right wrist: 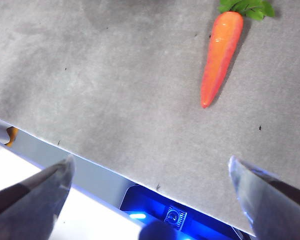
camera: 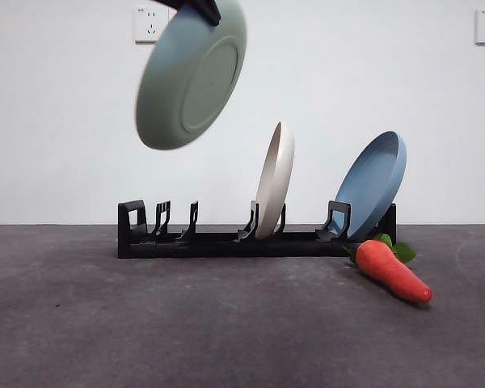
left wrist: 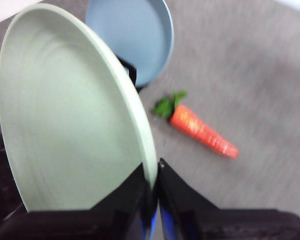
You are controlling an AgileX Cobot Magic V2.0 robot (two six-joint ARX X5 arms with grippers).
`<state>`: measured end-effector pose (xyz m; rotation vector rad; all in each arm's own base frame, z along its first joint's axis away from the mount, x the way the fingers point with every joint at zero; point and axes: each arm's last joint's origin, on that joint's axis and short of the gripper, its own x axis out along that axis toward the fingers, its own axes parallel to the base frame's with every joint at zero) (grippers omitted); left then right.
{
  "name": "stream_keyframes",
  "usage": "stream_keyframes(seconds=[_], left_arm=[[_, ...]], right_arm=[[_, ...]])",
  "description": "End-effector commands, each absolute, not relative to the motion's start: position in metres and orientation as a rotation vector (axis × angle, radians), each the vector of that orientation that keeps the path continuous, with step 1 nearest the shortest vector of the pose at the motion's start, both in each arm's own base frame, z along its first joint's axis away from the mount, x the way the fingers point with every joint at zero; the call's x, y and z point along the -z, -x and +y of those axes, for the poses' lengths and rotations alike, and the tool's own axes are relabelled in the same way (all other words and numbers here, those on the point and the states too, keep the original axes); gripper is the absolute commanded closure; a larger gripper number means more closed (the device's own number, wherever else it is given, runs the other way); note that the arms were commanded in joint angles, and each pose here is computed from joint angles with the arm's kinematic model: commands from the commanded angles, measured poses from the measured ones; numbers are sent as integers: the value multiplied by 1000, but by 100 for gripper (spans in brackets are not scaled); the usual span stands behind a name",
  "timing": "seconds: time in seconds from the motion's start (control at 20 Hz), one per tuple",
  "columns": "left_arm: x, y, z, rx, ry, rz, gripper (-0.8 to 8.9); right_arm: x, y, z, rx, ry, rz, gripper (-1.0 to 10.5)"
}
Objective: Take the green plate from the plate rack,put the plate on the table,take the carrot from the table,put the carrot in the plate
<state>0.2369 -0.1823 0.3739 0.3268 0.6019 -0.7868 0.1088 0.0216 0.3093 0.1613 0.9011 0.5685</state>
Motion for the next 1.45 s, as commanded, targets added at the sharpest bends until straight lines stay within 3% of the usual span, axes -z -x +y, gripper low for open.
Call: stream_keyframes(seconds=[0.05, 0.4, 0.6, 0.8, 1.1, 1.3, 1.4, 1.45], left_arm=[[-365, -217, -201, 753, -574, 629, 819], [-313, -182, -240, 748, -825, 714, 819], [-256, -174, -243, 687, -904, 695, 819], [-216, -167, -245, 724, -998, 639, 819], [-163, -171, -265, 759, -1128, 724, 819], [-148, -171, -267, 758, -1157, 770, 818], [-147, -169, -267, 798, -1126, 799, 783], [-146, -169, -267, 806, -1091, 820, 697]], right_arm=[[-310, -109, 22, -566, -163, 898, 326], [-310, -109, 22, -566, -163, 897, 325], [-310, -109, 22, -566, -163, 897, 325], [-310, -110, 22, -566, -164, 901, 326], [-310, -110, 22, -566, -164, 901, 325], [-310, -110, 22, -566, -164, 901, 325], [-310, -110, 22, -566, -164, 901, 325], [-310, -111, 22, -566, -165, 902, 325]])
